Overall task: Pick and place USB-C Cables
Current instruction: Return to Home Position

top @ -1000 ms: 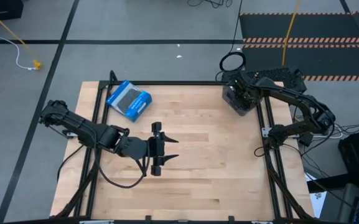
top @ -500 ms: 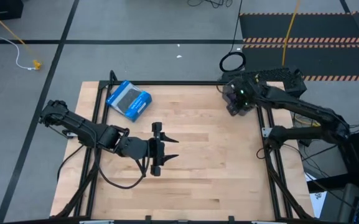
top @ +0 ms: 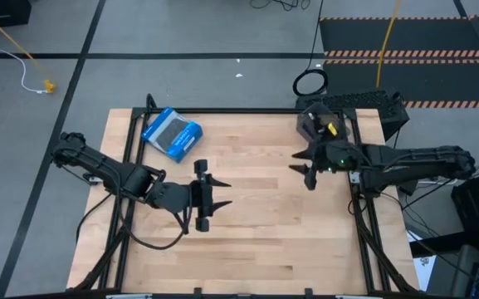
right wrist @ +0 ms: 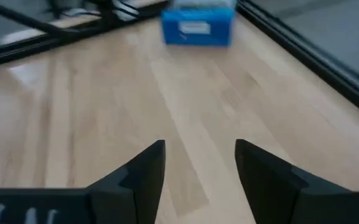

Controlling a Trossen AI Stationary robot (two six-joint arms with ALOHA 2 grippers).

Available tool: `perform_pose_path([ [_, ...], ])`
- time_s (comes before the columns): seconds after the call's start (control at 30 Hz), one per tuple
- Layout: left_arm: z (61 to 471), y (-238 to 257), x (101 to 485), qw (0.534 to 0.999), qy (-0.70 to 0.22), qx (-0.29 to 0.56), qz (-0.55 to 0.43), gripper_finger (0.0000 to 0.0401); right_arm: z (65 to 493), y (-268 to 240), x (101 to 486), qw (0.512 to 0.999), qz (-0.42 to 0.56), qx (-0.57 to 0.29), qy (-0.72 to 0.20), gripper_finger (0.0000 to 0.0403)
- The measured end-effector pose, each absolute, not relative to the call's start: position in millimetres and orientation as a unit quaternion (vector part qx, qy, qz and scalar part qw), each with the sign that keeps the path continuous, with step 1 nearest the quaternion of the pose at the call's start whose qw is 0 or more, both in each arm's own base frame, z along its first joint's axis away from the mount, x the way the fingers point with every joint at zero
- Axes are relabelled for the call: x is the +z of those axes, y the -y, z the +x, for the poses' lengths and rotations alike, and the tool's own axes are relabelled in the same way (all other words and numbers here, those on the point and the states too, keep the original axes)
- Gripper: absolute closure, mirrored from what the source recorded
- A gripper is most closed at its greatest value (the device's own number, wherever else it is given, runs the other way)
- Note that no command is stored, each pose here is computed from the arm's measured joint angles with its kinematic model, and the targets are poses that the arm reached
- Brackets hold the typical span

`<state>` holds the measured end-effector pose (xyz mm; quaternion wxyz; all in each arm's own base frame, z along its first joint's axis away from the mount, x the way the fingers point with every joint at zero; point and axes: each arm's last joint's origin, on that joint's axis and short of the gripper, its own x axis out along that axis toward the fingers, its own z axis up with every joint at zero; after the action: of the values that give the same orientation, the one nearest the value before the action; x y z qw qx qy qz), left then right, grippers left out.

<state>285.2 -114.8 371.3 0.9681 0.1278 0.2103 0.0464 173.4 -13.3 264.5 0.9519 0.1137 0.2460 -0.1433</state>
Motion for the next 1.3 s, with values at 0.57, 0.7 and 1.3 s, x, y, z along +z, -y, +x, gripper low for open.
perform_pose_path([
  [0.57, 277.1, 79.5, 346.9, 0.961, -0.216, 0.091, 0.145, 0.0350, 176.4, -11.2, 225.7, 0.979, -0.072, 0.048, -0.185, 0.0395],
  [0.7, 263.7, 59.6, 337.9, 0.972, -0.176, 0.091, 0.129, 0.0352, 175.6, -11.9, 220.4, 0.977, -0.083, 0.065, -0.183, 0.0396],
  [1.3, 217.9, 22.4, 277.8, 0.973, -0.165, 0.084, 0.134, 0.0352, 152.1, -10.9, 155.6, 0.975, -0.197, 0.073, -0.071, 0.0402],
])
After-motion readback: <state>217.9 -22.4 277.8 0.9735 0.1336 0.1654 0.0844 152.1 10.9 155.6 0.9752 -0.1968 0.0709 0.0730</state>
